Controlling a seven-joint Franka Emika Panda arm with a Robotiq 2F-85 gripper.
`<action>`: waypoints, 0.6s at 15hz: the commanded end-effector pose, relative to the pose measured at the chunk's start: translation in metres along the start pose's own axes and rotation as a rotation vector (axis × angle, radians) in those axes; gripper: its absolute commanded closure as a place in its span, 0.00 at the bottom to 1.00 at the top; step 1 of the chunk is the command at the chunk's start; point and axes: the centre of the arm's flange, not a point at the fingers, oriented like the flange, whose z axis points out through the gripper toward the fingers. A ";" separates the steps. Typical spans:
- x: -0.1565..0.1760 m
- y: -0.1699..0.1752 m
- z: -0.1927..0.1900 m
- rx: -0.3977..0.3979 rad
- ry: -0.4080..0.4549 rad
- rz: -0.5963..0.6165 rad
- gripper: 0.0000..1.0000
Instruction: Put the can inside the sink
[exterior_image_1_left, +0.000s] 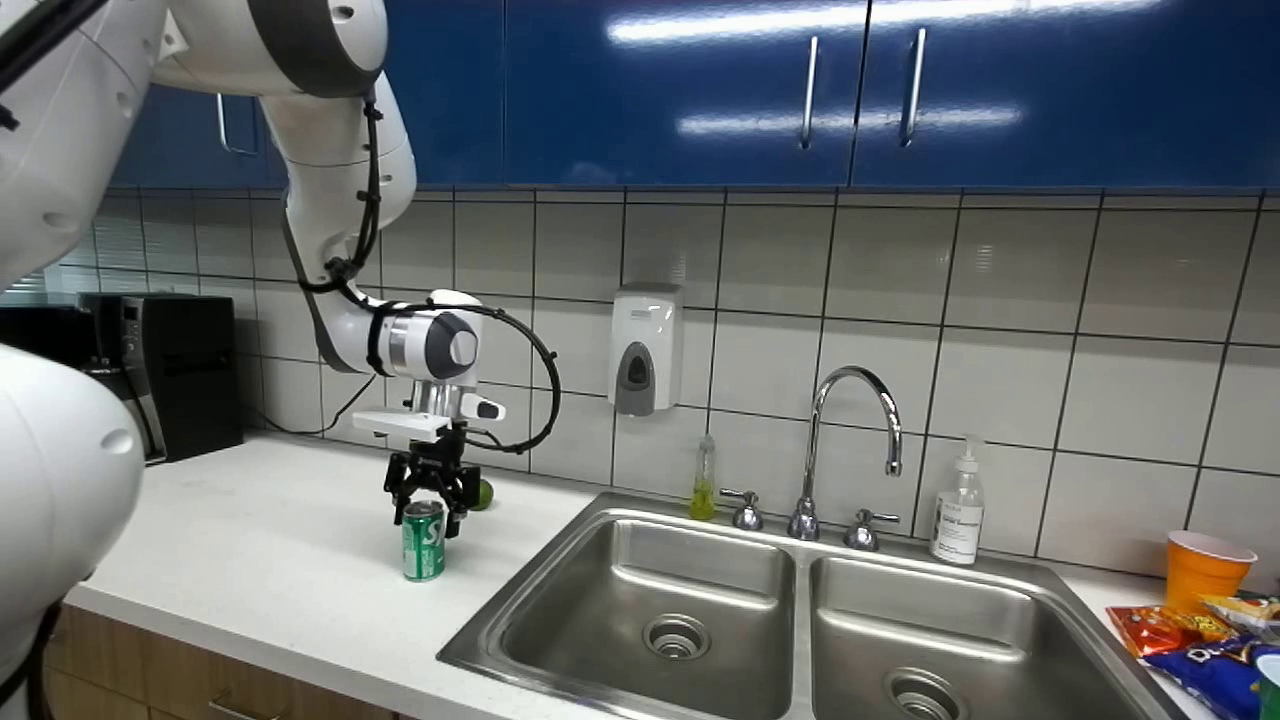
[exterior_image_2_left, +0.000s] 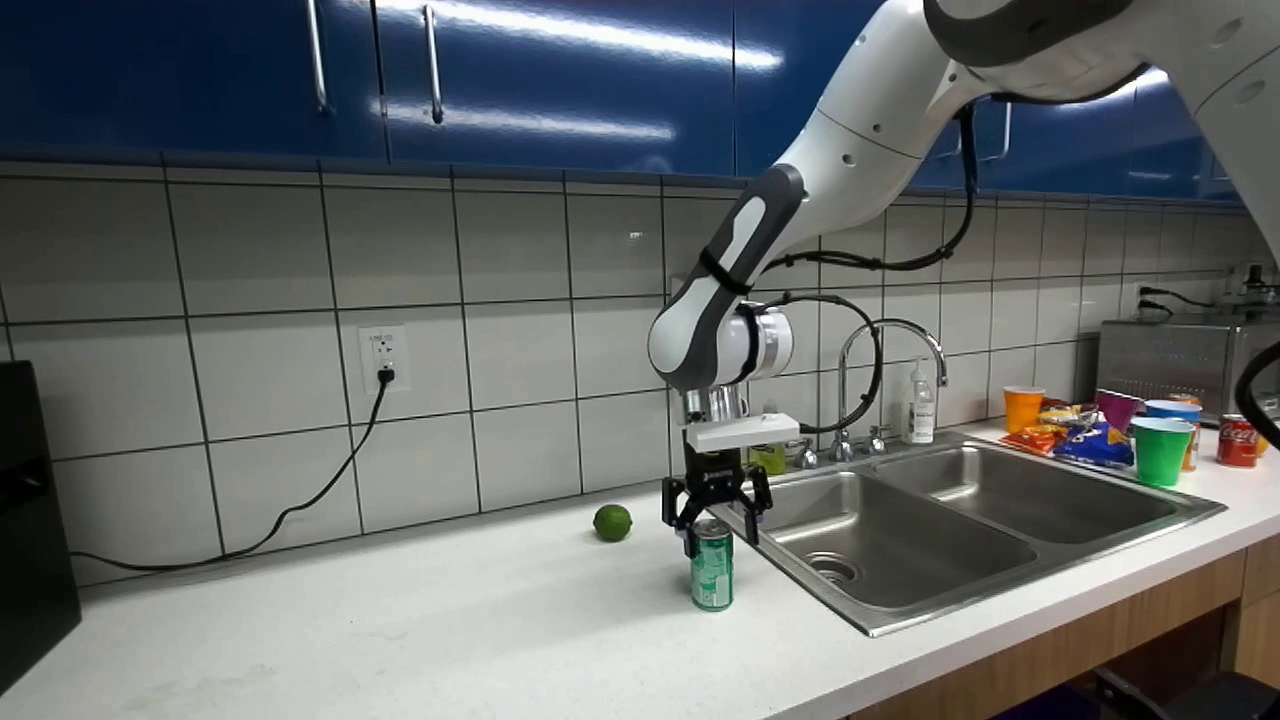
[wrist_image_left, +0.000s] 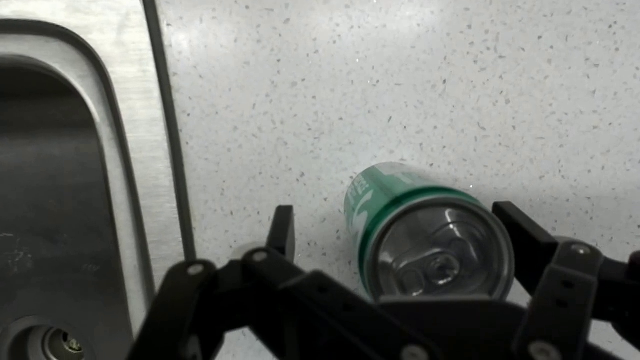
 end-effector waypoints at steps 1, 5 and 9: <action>0.001 -0.001 0.000 0.000 0.001 0.002 0.00; 0.004 -0.002 0.001 0.000 0.003 0.003 0.00; 0.004 -0.002 0.001 -0.001 0.004 0.003 0.00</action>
